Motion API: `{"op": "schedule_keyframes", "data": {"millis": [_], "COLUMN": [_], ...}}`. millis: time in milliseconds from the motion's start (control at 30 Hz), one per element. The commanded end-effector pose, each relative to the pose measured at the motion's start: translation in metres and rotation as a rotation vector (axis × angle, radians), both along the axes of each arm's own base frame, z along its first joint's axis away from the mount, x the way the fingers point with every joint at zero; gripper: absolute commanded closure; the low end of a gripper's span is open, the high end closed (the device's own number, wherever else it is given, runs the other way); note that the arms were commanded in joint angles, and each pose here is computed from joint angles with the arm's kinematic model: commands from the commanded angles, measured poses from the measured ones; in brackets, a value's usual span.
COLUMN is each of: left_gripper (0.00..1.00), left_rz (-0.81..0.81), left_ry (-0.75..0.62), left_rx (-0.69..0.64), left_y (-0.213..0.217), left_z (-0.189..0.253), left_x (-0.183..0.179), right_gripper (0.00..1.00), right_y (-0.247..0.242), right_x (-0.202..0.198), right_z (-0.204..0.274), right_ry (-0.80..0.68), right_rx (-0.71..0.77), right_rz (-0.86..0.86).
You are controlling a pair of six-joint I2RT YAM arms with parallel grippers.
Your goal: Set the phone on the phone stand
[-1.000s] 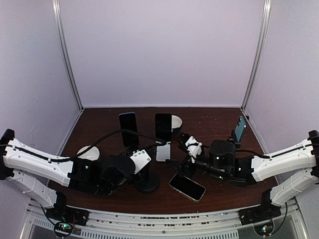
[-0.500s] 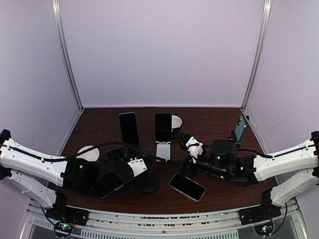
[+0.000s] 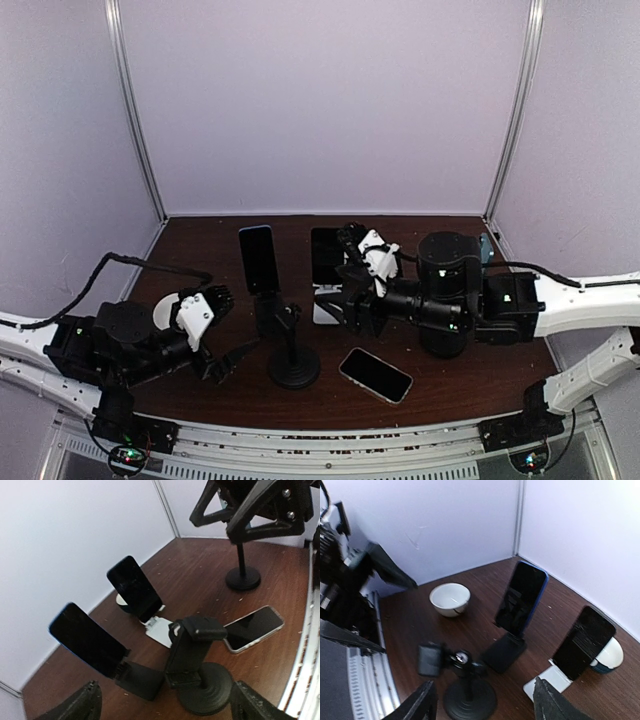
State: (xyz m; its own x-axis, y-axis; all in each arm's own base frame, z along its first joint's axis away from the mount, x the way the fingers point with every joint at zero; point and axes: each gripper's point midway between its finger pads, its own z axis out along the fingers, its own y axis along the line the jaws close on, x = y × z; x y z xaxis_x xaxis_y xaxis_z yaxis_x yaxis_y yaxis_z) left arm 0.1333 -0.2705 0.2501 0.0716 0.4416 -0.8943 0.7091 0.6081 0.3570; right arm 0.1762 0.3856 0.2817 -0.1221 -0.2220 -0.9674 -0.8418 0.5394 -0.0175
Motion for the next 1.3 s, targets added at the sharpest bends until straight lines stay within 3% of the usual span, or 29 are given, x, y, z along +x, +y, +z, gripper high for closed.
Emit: {"op": "schedule_keyframes", "data": {"millis": [0,67,133,333,500,633,767,933,1133,1267], "left_gripper": [0.16,0.31,0.35,0.27,0.22,0.19,0.18,0.15,0.13,0.14], "left_rz": [-0.031,0.002,0.059,0.143,0.136,0.130,0.075,-0.024,-0.175,-0.269], "left_ry": [0.267,0.352,0.391,0.471,0.478,0.486,0.463,0.408,0.362,0.340], "left_rx": [-0.201,-0.199,-0.190,-0.227,-0.182,-0.148,-0.201,-0.232,-0.270,-0.290], "left_y": [0.003,0.008,0.016,0.029,0.018,0.007,-0.001,-0.008,-0.018,-0.026], "left_z": [-0.018,-0.032,-0.042,-0.058,-0.070,-0.074,-0.063,-0.048,-0.038,-0.033], "left_x": [-0.009,-0.007,-0.002,0.012,0.015,0.018,0.018,0.014,0.013,0.013], "right_gripper": [0.33,0.34,0.36,0.38,0.47,0.71,0.77,0.82,0.83,0.84], "right_y": [0.030,0.048,0.061,0.082,0.090,0.086,0.076,0.067,0.062,0.072], "right_x": [-0.024,-0.026,-0.025,-0.025,-0.024,-0.020,-0.021,-0.029,-0.038,-0.045], "right_z": [0.010,0.015,0.008,-0.014,-0.032,-0.042,-0.044,-0.062,-0.059,-0.079], "right_ry": [0.135,0.174,0.214,0.261,0.294,0.302,0.299,0.256,0.165,0.143], "right_rx": [-0.044,-0.066,-0.139,-0.222,-0.251,-0.250,-0.217,-0.179,-0.038,-0.068], "right_rz": [0.079,0.108,0.113,0.112,0.106,0.070,0.059,0.159,0.439,0.553]}}
